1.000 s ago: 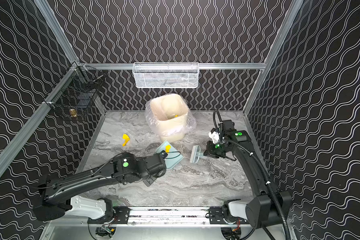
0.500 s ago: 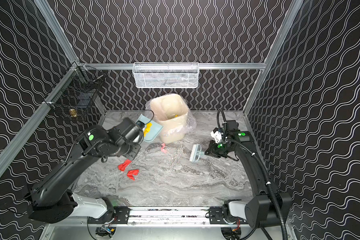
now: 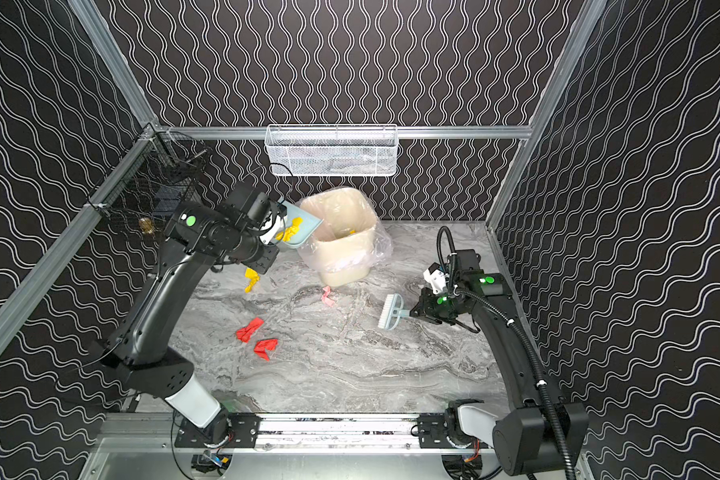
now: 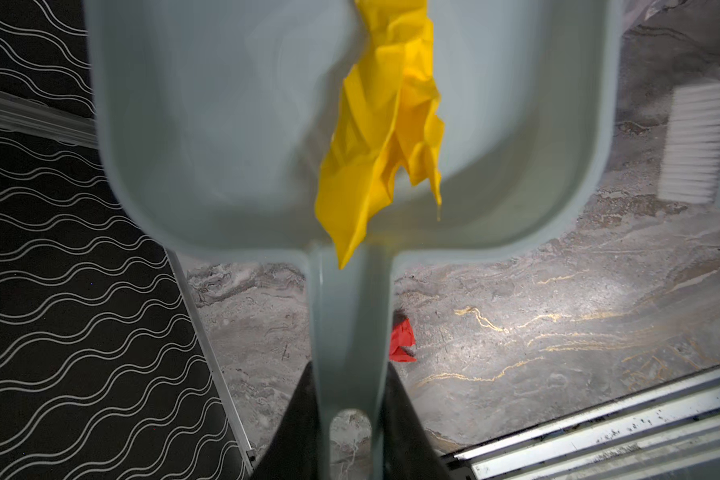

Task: Sweep away the paper scraps from the table
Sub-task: 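Tip the dustpan over the bagged bin with the left gripper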

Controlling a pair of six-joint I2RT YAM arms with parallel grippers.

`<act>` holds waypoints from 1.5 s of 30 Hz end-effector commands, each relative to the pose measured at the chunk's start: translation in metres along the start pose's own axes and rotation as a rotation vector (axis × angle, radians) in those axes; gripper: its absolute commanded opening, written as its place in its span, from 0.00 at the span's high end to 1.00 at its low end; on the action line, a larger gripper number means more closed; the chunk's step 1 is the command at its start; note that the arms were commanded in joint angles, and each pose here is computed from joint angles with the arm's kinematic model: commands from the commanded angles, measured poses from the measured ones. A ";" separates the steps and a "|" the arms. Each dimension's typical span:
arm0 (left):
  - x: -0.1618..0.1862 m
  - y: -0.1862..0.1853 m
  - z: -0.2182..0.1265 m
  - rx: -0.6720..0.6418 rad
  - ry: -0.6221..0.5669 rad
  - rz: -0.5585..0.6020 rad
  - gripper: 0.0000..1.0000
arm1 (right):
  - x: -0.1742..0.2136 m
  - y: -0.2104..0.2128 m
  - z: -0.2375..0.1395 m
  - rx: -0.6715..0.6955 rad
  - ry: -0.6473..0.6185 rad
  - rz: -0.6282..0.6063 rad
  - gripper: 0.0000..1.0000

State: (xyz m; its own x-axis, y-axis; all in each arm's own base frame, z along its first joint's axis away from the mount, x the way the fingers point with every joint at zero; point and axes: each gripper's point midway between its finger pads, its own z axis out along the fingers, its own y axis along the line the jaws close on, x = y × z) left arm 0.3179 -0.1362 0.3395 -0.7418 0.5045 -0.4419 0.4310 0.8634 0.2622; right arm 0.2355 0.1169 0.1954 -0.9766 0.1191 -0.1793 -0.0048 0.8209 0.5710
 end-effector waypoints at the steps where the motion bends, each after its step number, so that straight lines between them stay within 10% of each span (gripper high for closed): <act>1: -0.009 0.013 0.002 -0.073 0.005 0.037 1.00 | 0.001 0.004 0.001 -0.030 -0.005 0.002 1.00; 45: -0.080 -0.007 0.014 -0.854 0.124 0.645 1.00 | 0.021 0.002 0.007 -0.065 0.025 0.027 1.00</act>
State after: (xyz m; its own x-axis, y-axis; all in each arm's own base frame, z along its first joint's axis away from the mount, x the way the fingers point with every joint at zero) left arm 0.3789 -0.1824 0.3534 -0.5725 0.8195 0.0263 0.3203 0.1940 0.9272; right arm 0.2143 0.1227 0.1837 -0.9825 0.1364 -0.1270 0.0297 0.7873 0.6159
